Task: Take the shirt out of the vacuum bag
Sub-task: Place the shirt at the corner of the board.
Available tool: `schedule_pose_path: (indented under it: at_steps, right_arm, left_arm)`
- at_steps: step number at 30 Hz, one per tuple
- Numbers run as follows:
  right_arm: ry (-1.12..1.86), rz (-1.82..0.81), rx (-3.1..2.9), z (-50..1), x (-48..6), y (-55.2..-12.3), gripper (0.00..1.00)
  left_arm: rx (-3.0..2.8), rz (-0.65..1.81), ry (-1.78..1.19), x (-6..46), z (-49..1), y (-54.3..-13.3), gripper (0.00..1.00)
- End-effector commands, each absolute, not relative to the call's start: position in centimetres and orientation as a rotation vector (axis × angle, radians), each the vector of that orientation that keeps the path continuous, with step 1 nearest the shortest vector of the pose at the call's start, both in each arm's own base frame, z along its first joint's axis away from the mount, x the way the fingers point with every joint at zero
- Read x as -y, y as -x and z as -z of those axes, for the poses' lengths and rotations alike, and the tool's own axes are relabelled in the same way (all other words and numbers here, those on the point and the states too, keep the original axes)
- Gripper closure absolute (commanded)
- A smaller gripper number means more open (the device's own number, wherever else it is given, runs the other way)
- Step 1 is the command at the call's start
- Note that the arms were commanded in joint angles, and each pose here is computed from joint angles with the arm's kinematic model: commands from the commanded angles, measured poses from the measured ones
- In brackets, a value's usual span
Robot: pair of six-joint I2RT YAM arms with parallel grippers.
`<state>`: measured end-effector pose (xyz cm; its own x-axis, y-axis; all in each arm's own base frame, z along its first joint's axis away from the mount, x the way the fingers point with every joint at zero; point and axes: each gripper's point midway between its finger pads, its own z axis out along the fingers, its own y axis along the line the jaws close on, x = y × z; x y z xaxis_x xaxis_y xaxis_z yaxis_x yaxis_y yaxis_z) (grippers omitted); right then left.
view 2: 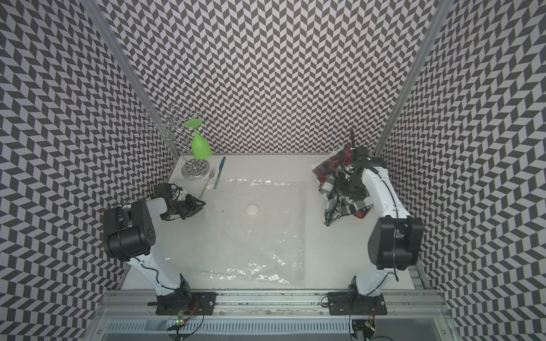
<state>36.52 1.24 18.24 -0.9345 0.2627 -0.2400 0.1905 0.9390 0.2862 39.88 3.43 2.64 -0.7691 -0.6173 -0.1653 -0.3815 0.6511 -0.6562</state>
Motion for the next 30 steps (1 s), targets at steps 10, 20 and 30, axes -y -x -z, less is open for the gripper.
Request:
schedule_pose_path:
  at_steps: [10, 20, 30]
  right_arm:
    - [-0.561, -0.635, -2.417, -24.3, 5.4, -36.7, 0.14]
    - [-0.990, -0.581, -2.220, -18.2, 15.2, -34.0, 0.15]
    - [-0.964, -0.675, -2.106, -14.8, 15.7, -34.2, 0.15]
  left_arm:
    - [-2.762, 0.785, 0.984, -2.2, 4.0, -34.1, 0.69]
    - [-2.774, 0.793, 0.947, -1.3, 3.6, -34.4, 0.69]
    - [-2.769, 0.809, 0.933, -1.0, 3.5, -34.5, 0.69]
